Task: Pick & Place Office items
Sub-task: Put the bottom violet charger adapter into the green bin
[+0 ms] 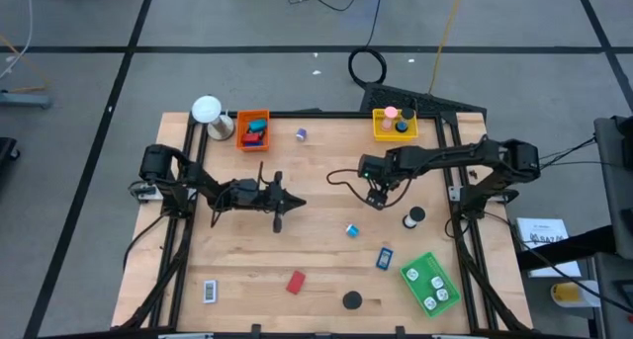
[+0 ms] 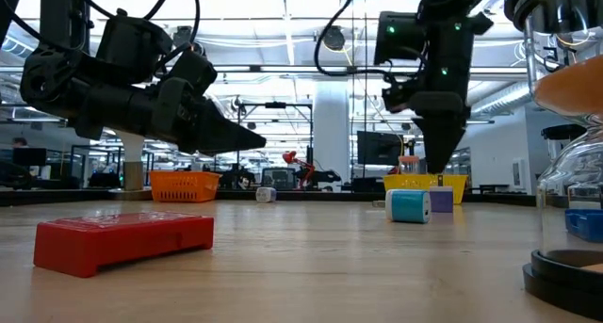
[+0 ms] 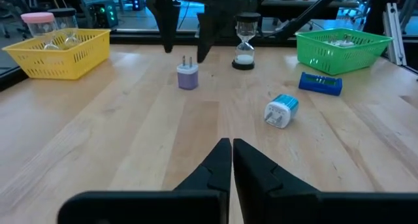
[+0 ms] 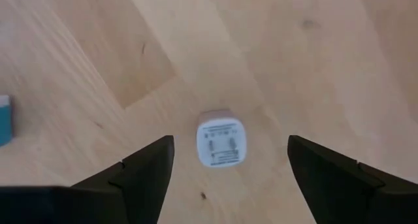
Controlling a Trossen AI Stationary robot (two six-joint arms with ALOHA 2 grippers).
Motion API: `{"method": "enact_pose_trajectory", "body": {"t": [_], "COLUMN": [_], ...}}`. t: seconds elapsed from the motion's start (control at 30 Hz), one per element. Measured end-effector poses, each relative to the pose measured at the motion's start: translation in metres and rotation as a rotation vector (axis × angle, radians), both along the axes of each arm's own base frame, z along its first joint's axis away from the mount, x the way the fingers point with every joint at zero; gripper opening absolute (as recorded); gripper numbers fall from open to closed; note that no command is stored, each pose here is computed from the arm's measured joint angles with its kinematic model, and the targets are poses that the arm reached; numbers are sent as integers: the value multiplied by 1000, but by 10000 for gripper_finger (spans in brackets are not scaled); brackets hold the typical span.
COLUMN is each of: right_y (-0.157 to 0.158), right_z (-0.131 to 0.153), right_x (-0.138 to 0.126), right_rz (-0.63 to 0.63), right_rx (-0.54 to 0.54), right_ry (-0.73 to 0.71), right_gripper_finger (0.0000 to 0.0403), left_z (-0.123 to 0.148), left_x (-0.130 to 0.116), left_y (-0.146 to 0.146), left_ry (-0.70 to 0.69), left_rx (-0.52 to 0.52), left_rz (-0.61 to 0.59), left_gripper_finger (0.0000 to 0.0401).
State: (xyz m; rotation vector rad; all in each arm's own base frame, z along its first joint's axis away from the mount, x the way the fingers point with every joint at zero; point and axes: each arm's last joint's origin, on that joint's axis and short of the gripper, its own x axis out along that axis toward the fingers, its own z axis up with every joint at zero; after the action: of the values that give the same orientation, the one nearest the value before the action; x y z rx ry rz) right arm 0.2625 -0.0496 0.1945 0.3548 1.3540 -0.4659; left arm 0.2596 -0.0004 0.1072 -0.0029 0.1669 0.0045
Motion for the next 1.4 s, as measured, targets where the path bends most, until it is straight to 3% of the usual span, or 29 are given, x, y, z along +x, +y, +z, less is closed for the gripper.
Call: {"method": "enact_pose_trajectory", "body": {"t": [0.4,0.9,1.0,1.17,1.4], "right_y": [3,3,3,8,44], "right_z": [-29,-43,-42,-23,38], "right_x": [-7,-10,-9,-10,-20], "right_rz": [71,89,89,35,-90], "right_rx": [17,3,1,12,71], "right_ry": [-53,-96,-100,-140,-190], "right_gripper_finger": [270,142,133,136,136], "left_z": [0,-1,-1,-1,-1], "left_x": [0,0,0,0,0], "left_y": [0,0,0,0,0], "left_ry": [4,10,10,10,10], "left_rx": [0,3,6,5,6], "left_rz": [2,1,1,1,2], "left_gripper_finger": [21,21,21,21,21]}}
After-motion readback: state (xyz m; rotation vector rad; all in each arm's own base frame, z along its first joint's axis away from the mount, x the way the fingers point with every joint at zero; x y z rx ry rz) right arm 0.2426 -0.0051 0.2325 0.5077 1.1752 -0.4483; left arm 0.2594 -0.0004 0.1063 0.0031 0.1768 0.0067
